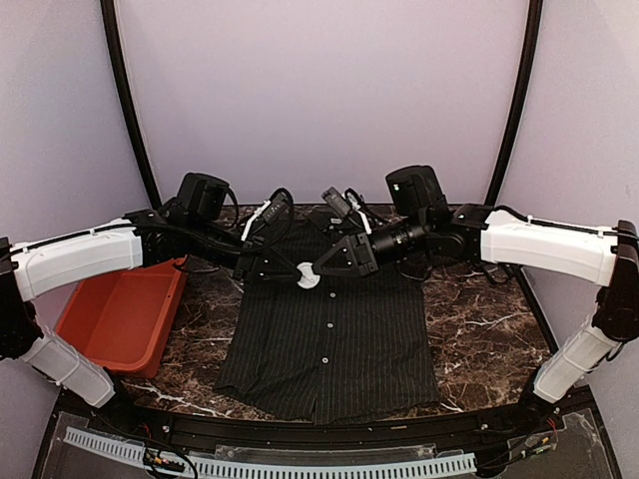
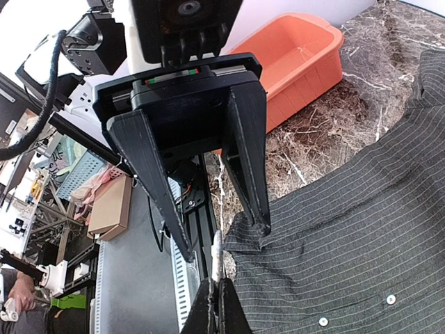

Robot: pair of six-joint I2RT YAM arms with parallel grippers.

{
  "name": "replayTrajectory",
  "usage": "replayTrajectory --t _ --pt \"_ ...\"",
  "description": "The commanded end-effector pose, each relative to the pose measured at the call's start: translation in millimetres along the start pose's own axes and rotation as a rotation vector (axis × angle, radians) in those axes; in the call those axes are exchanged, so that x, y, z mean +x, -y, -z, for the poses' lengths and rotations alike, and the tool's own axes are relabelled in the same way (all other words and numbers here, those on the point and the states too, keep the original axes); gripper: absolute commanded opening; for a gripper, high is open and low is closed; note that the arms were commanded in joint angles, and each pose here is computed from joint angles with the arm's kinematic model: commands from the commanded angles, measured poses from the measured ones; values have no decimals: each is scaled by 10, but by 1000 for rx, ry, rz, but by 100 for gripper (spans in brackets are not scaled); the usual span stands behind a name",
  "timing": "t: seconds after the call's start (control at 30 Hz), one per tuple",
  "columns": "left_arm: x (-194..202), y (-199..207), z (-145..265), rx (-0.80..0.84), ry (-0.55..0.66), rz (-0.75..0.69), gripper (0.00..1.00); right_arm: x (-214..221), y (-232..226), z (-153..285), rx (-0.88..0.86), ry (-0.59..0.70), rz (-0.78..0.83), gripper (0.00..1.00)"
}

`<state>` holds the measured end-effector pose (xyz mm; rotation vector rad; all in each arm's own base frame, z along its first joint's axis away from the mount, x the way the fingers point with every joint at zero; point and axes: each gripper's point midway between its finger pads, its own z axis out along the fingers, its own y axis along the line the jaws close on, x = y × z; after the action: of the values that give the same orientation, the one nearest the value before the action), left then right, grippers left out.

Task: Pin the brooch onto the clothing
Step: Pass from the right arm to the left

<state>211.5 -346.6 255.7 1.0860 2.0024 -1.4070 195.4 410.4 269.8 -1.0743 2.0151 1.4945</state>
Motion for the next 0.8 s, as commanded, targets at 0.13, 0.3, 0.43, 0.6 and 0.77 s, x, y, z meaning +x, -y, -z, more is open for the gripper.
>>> replayTrajectory --t 0.13,0.3,0.43,0.6,0.77 --pt "48 51 -50 63 -5 21 28 -135 -91 -23 -16 16 60 0" --pt "58 36 -71 69 -8 28 13 -138 -93 -28 -17 15 67 0" --pt "53 29 -76 69 -6 30 2 -127 -61 -49 -11 10 66 0" --pt "39 38 -67 68 3 25 1 -98 -31 -68 -9 3 63 11" --pt "26 38 -58 66 11 25 1 -83 -32 -85 -26 7 61 30"
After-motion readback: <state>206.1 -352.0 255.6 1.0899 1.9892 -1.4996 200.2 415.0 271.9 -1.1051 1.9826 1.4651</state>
